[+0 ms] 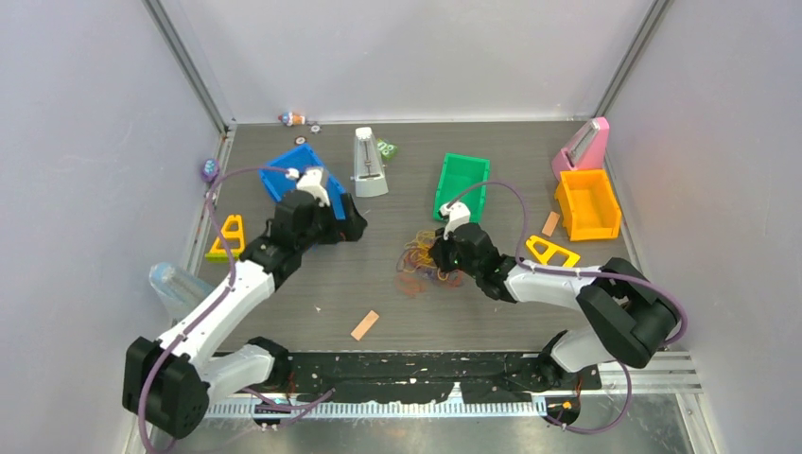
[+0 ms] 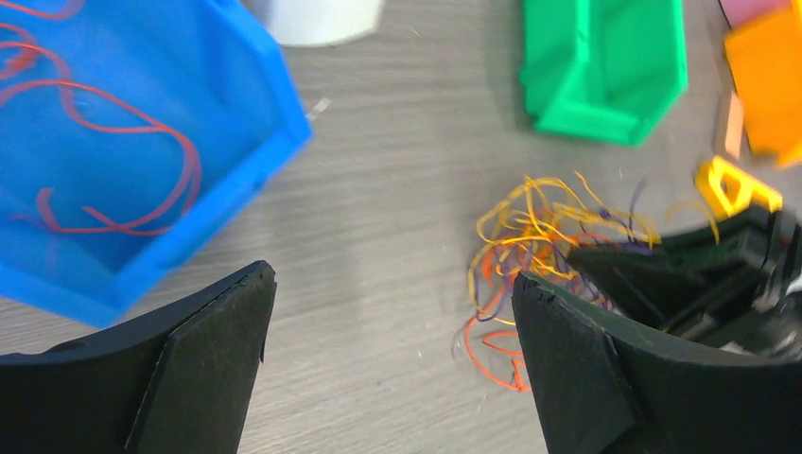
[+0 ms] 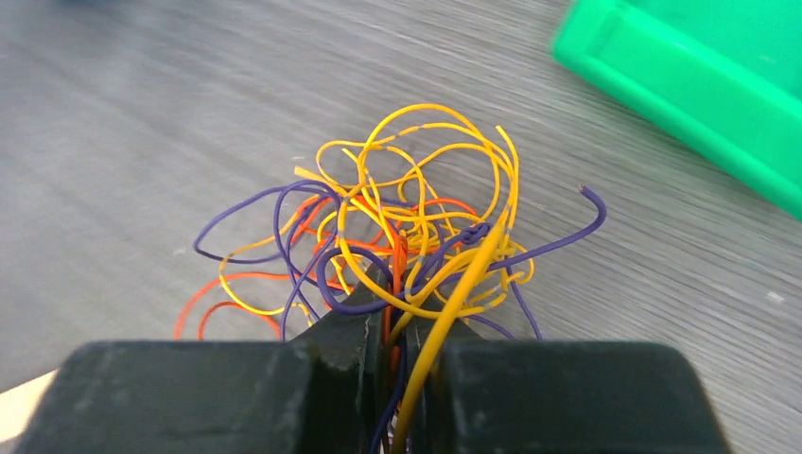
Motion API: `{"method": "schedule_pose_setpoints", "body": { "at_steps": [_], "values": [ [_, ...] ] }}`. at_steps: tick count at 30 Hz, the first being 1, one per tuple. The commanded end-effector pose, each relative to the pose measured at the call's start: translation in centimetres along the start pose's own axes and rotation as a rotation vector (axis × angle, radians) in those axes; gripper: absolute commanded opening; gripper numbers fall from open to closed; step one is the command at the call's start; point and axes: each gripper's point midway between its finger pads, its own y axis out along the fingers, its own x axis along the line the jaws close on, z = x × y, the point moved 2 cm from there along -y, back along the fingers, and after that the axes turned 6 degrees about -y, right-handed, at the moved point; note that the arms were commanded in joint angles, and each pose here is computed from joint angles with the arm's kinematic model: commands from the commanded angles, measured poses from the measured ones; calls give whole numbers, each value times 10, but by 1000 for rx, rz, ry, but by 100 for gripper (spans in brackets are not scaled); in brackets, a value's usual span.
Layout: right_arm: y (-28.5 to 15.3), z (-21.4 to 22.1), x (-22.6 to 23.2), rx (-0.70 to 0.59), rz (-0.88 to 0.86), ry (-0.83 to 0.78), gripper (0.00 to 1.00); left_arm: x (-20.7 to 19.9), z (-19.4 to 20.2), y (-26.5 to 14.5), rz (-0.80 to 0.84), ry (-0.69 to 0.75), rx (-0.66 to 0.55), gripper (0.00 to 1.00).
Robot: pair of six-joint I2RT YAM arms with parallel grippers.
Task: Untangle the cables
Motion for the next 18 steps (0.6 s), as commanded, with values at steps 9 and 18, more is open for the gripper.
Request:
{"method": "schedule_pose_setpoints", "body": {
  "at_steps": [9, 18],
  "values": [
    [-41, -63, 29, -372, -203, -15, 78, -66, 66, 20, 385, 227, -32, 96],
    [-52, -64, -28, -398, 142, 54, 83, -83, 89, 27, 470, 278, -8, 96]
  ]
}}
